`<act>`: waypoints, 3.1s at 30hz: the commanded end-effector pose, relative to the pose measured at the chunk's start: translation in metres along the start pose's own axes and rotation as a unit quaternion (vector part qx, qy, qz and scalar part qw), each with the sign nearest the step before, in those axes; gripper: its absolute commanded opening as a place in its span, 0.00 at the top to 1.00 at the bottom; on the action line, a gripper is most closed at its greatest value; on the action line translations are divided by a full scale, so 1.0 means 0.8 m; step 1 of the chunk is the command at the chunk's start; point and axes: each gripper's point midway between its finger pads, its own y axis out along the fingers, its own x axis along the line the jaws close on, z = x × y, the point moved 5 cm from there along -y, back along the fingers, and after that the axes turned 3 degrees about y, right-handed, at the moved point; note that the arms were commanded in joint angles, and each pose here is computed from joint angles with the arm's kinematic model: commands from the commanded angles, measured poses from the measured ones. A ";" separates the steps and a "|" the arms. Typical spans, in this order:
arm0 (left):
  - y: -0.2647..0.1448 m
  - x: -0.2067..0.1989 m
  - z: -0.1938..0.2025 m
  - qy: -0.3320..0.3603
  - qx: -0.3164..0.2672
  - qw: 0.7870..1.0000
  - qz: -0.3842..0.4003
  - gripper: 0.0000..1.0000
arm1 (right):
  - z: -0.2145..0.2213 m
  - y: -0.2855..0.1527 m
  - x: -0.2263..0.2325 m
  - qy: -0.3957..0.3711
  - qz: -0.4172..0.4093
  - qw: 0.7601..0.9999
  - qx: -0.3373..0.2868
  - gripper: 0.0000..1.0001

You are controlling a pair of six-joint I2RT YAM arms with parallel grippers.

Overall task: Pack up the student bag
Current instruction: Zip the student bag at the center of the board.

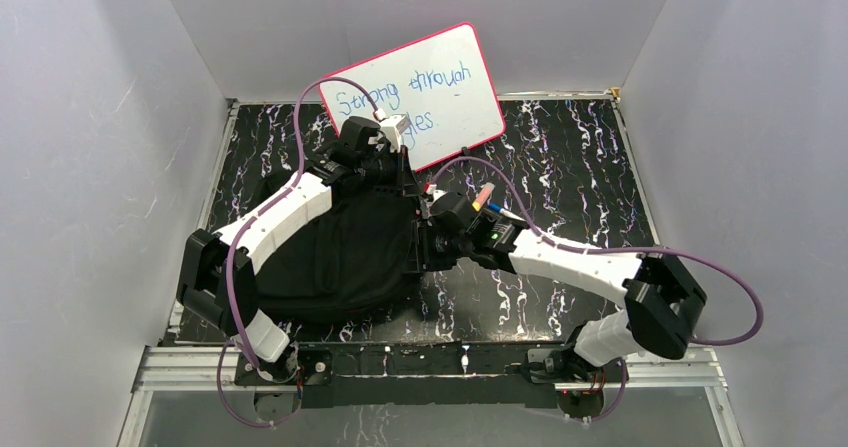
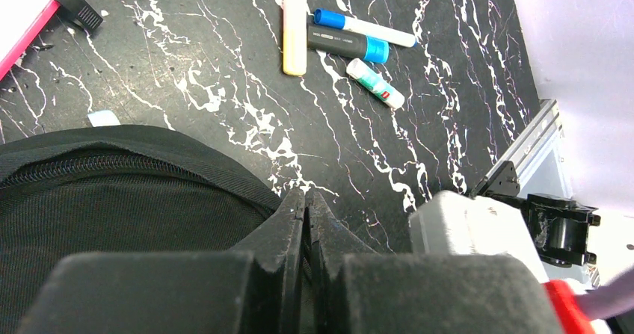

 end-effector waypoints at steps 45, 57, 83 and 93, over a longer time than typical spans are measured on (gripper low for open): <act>-0.015 -0.005 -0.017 0.013 -0.026 1.000 0.010 1.00 | -0.029 -0.012 0.000 -0.007 0.057 0.996 -0.069 0.32; -0.017 -0.016 -0.009 0.020 -0.010 0.998 0.052 1.00 | -0.065 -0.063 -0.010 -0.004 0.081 0.983 -0.165 0.24; -0.037 -0.023 0.046 0.014 0.023 0.996 0.080 1.00 | -0.221 -0.010 -0.046 0.004 -0.125 0.990 -0.063 0.30; -0.036 -0.024 0.045 0.020 0.024 0.996 0.085 1.00 | -0.223 0.030 -0.049 0.016 -0.161 0.987 -0.007 0.37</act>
